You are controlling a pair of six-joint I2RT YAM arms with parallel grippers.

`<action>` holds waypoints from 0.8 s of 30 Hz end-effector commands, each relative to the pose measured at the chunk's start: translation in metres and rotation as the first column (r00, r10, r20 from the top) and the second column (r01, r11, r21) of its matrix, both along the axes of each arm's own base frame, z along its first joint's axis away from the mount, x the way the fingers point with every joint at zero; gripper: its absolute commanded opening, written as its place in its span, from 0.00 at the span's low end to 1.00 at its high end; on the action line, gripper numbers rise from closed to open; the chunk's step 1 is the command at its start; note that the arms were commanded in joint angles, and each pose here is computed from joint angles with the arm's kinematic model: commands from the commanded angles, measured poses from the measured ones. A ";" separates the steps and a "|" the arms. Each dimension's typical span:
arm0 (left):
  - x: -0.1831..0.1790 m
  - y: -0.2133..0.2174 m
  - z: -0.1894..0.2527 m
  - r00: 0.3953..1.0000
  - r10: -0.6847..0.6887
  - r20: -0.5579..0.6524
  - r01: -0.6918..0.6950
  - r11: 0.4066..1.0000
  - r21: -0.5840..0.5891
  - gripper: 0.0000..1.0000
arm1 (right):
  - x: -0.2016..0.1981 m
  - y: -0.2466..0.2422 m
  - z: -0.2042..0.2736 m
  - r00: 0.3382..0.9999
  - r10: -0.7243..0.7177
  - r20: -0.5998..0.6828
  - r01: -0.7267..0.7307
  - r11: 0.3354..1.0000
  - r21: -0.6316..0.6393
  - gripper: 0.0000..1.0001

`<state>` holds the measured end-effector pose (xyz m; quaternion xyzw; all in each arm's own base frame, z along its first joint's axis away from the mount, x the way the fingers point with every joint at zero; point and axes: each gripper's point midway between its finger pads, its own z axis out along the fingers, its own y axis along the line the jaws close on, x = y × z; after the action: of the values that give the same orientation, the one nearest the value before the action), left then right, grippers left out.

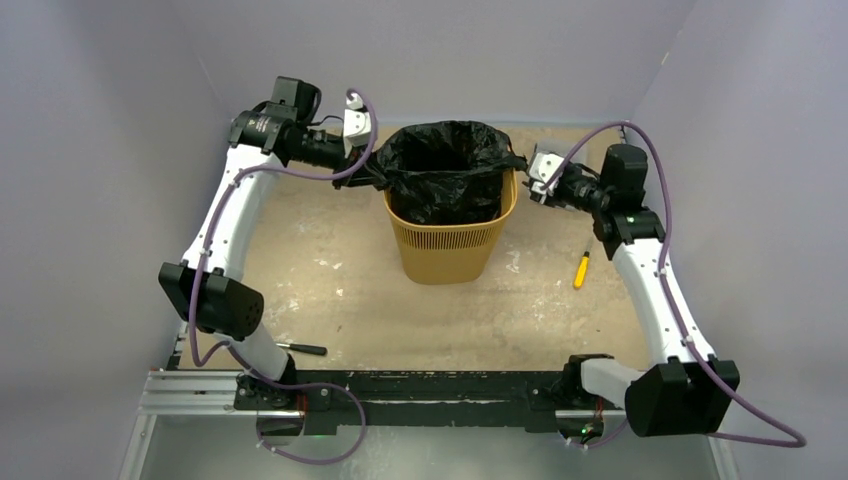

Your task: Put the trash bags into the trash bin

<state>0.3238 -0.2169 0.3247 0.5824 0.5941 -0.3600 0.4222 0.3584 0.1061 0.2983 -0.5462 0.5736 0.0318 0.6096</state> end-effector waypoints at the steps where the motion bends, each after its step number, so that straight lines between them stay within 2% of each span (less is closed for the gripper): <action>1: -0.013 -0.006 0.018 0.997 -0.050 0.066 0.051 0.999 -0.012 0.08 | 0.009 0.006 0.021 0.993 0.059 0.102 -0.056 0.998 -0.032 0.44; 4: -0.016 -0.010 0.024 0.995 -0.047 0.088 0.050 0.999 -0.023 0.00 | 0.013 0.005 0.024 0.990 0.053 0.128 -0.049 0.998 -0.034 0.43; 11: -0.025 -0.017 0.031 0.994 -0.023 0.109 0.027 0.999 -0.035 0.00 | 0.016 0.008 0.039 0.974 0.074 0.212 -0.067 0.997 -0.039 0.44; 17: -0.033 -0.021 0.031 0.995 -0.015 0.101 0.019 0.999 -0.038 0.00 | 0.009 0.023 0.029 0.970 0.182 0.164 -0.176 0.983 -0.049 0.44; 20: -0.039 -0.023 0.031 0.995 -0.024 0.101 0.027 0.999 -0.037 0.00 | 0.009 0.025 0.025 0.969 0.191 0.158 -0.184 0.981 -0.054 0.40; 24: -0.039 -0.023 0.032 0.994 -0.010 0.105 0.014 0.999 -0.040 0.00 | 0.010 0.026 0.027 0.964 0.183 0.192 -0.174 0.983 -0.066 0.24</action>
<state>0.2903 -0.2390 0.3438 0.5961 0.5714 -0.3490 0.4432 0.3709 0.1247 0.3084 -0.5995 0.4945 0.0312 0.6285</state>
